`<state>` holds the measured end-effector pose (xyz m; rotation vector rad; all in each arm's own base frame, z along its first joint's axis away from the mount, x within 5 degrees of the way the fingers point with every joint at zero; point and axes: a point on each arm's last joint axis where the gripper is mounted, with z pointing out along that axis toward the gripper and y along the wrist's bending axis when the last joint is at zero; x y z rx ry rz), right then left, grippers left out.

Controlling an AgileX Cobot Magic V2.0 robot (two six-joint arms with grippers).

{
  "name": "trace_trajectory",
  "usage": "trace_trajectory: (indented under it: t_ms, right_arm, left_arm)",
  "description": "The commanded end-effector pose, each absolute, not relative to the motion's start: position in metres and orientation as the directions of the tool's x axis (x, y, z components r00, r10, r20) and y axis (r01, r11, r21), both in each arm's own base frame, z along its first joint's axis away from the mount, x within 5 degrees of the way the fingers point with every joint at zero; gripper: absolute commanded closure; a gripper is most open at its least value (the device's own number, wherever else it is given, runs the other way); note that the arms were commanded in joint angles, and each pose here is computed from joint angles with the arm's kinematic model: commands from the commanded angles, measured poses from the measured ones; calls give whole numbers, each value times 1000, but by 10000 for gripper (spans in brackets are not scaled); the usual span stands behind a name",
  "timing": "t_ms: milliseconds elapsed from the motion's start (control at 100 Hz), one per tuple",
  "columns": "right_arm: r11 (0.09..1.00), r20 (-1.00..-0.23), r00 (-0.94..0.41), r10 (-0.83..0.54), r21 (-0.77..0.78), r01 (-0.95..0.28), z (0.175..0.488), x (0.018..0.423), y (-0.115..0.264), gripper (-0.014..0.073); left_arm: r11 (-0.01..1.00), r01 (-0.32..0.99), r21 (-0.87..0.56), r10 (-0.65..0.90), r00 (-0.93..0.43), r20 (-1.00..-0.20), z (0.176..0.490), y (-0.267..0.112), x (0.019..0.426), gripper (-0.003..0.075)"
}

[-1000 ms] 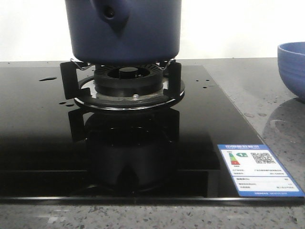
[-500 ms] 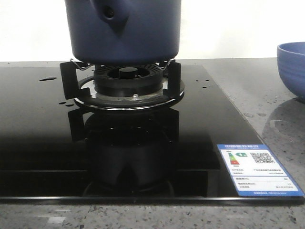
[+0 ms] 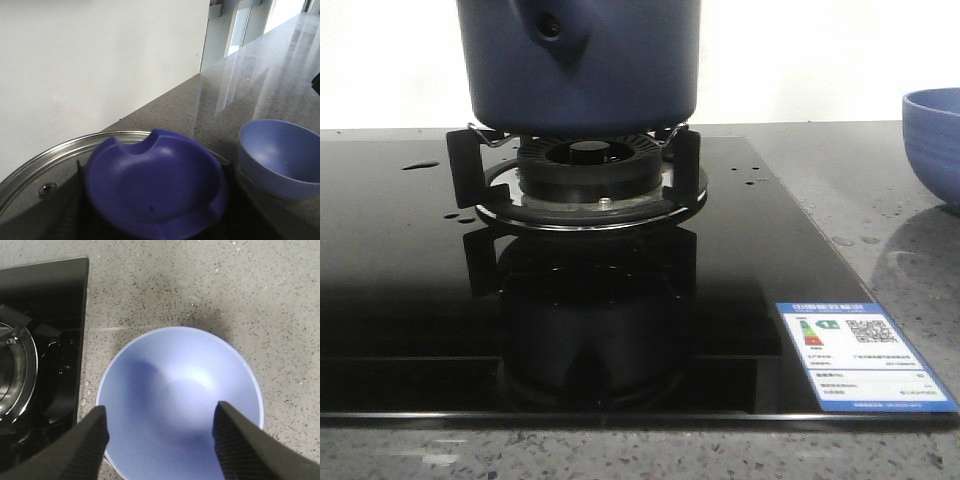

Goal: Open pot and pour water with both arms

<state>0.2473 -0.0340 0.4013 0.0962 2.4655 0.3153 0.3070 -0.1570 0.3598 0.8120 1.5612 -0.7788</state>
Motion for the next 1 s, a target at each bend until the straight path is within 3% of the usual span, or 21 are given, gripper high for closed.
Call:
trace_trajectory:
  t_ms: [0, 990]
  right_arm:
    - [969, -672, -726, 150, 244, -26, 418, 242, -33, 180]
    - [970, -673, -724, 149, 243, -27, 418, 242, -33, 180]
  left_arm:
    - [521, 851, -68, -30, -61, -998, 389, -158, 299, 342]
    - [450, 891, -63, 26, -84, -996, 371, -166, 304, 342]
